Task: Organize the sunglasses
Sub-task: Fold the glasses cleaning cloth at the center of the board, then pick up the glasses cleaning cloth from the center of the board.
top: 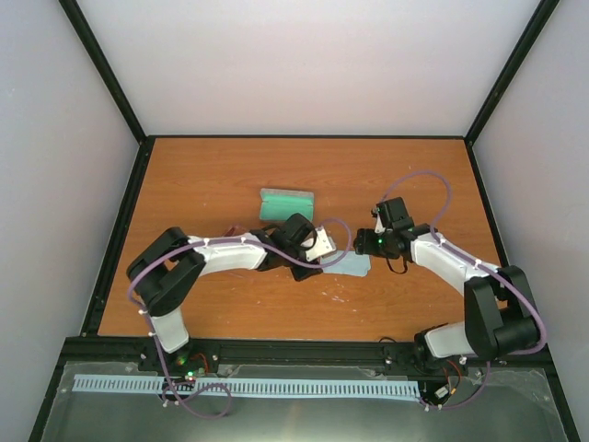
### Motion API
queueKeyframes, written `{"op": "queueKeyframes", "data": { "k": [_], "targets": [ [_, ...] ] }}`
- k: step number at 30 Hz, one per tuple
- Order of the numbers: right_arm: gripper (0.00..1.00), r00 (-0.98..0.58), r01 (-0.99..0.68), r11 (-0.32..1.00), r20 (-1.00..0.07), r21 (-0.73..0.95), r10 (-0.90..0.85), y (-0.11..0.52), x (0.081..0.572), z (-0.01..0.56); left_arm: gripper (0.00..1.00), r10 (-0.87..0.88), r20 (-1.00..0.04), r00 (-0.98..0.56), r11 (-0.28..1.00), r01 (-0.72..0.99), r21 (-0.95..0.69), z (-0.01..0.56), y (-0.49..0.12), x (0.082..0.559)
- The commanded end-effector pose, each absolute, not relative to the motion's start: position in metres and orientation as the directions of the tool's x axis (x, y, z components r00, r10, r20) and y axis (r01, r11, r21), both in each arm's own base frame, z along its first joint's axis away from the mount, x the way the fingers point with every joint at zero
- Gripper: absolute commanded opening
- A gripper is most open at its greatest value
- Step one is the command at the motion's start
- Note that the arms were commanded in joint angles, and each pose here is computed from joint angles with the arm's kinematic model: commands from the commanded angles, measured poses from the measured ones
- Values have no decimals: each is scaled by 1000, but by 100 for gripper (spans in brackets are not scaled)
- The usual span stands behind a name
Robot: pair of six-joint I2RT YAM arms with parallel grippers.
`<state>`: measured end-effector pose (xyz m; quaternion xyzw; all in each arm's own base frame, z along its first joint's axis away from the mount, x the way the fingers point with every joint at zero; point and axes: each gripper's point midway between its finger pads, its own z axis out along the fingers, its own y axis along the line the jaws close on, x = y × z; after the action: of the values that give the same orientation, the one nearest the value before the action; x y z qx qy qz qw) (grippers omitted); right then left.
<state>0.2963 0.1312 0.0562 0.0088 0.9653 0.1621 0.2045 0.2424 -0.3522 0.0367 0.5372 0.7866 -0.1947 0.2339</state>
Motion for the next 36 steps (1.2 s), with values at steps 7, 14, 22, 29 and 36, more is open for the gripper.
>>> {"op": "queueKeyframes", "data": {
  "k": [7,14,22,29,36],
  "targets": [
    [71,-954,-61,983,-298,175,-6,113,287,35,51,609,-697,-377,464,883,-71,103,-339,269],
    [70,-967,-87,984,-250,156,-46,114,281,21,51,587,-684,-433,524,847,-87,94,-318,293],
    [68,-970,-127,981,-227,144,-93,128,286,8,51,571,-694,-438,542,836,-82,95,-318,305],
    [45,-978,-143,982,-173,124,-120,132,278,-2,50,570,-692,-442,547,833,-82,94,-317,306],
    [25,-983,-126,983,-149,136,-106,130,262,-4,50,569,-680,-462,534,837,-122,86,-324,304]
  ]
}}
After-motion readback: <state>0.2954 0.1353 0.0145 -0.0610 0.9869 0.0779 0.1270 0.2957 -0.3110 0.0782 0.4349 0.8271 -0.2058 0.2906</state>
